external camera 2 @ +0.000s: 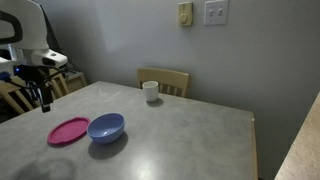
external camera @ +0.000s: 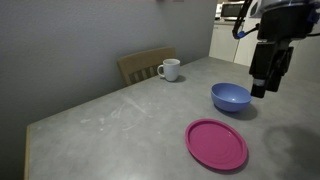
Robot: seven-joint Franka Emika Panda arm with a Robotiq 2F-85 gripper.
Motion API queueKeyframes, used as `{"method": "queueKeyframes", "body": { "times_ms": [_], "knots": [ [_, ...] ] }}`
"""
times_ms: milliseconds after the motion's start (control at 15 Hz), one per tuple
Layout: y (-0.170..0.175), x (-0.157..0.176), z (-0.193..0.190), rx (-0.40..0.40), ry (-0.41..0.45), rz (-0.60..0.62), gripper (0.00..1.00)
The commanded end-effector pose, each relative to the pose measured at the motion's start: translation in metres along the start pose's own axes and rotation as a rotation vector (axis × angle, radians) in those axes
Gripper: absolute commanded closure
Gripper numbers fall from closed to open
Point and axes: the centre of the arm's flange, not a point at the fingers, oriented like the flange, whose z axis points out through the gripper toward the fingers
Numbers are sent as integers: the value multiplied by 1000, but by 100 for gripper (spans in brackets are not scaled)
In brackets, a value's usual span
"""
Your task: Place the pink plate on top of the blue bowl
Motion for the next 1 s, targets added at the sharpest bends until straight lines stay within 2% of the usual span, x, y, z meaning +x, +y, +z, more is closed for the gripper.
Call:
{"method": "queueKeyframes", "body": {
  "times_ms": [0, 133, 200, 333, 467, 733, 933],
  "knots": [
    [-20, 50, 15, 132, 42, 154, 0],
    [-41, 79, 23, 219, 69, 239, 0],
    [-52, 92, 26, 233, 91, 290, 0],
    [-69, 123, 40, 215, 119, 388, 0],
    [-81, 143, 53, 180, 103, 508, 0],
    [-85, 155, 77, 90, 53, 727, 0],
    [-86, 159, 91, 89, 29, 814, 0]
  ]
}}
